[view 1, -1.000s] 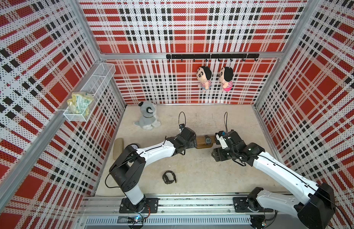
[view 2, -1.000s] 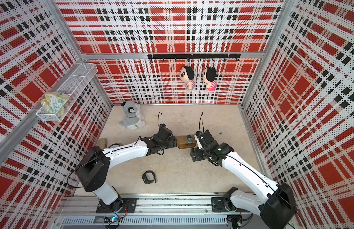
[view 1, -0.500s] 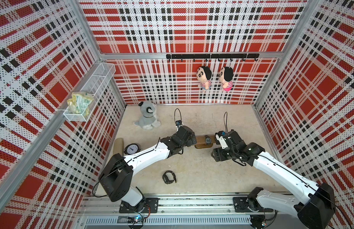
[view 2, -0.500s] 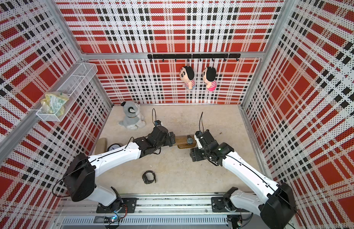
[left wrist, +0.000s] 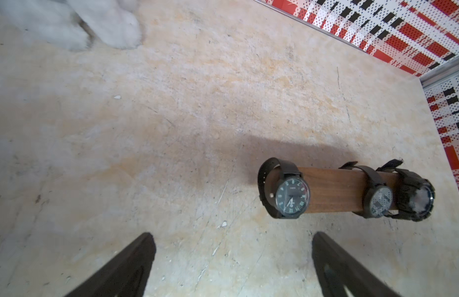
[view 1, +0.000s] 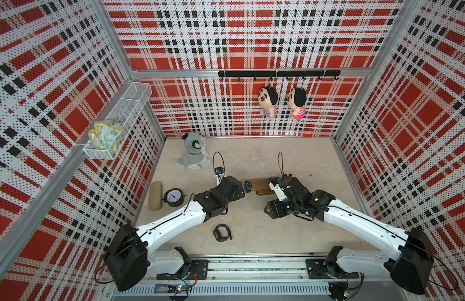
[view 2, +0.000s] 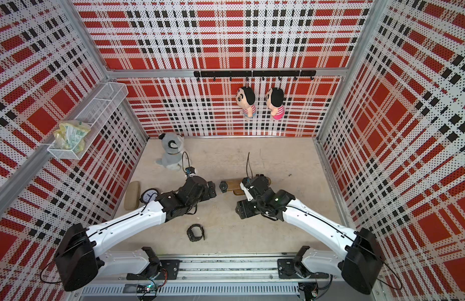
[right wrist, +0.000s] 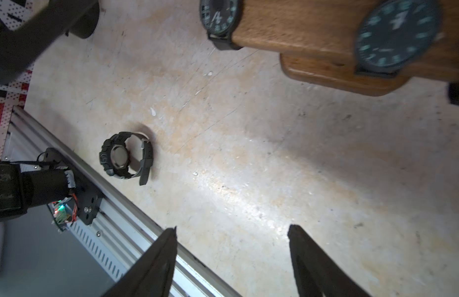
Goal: Place watch on stand
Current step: Place the watch on the stand, then pick up the watch at the center of the board.
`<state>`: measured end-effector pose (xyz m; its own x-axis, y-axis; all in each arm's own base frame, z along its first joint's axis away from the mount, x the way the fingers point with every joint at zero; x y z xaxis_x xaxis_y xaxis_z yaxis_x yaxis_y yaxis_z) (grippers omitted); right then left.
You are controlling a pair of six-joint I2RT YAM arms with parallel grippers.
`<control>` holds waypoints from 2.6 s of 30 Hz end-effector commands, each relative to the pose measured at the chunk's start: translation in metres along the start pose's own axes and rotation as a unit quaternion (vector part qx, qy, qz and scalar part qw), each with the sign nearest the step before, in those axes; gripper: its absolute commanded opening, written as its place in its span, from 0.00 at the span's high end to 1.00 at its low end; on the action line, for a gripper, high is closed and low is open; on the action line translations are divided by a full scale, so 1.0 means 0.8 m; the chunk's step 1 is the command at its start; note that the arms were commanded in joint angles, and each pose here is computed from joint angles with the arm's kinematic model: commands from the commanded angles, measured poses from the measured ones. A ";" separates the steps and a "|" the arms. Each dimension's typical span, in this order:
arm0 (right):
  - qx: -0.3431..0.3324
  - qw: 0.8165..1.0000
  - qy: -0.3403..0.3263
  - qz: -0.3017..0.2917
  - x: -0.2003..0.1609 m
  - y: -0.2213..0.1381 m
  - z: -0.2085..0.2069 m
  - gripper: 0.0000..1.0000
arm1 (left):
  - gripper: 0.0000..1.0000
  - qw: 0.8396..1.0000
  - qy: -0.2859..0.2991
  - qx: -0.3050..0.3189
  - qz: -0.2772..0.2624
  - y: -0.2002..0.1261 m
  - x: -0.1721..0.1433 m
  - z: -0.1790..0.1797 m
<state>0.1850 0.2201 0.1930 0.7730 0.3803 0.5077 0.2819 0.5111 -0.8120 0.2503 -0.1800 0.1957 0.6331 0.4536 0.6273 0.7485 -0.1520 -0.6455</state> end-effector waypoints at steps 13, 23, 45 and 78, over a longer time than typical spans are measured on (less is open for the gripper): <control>0.073 0.997 -0.035 0.011 0.019 0.052 0.102 0.32 | 0.02 0.996 -0.069 0.022 -0.042 -0.055 0.003 0.077; 0.087 0.994 -0.057 0.042 0.014 0.090 0.128 0.35 | 0.02 0.995 -0.080 0.030 -0.042 -0.062 -0.004 0.097; 0.104 0.982 -0.088 0.127 -0.013 0.184 0.152 0.43 | 0.02 0.981 -0.172 0.003 -0.092 -0.087 -0.004 0.137; 0.143 0.988 0.003 0.049 0.032 0.132 0.079 1.00 | 0.02 0.983 -0.136 -0.099 -0.069 -0.091 -0.001 0.101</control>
<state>0.1837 0.3375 0.0933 0.7939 0.5155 0.3225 -0.0234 0.5559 -0.8309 0.1742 -0.0853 0.1991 0.4323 0.7240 0.5376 0.8521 -0.1329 -0.5062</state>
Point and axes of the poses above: each gripper's point midway between its finger pads, its own y axis out along the fingers, its own z axis along the line the jaws close on, x = y × z, the point moved 6 cm from there along -y, back along the fingers, and after that the axes turned 9 degrees about -y, right-handed, at the moved point
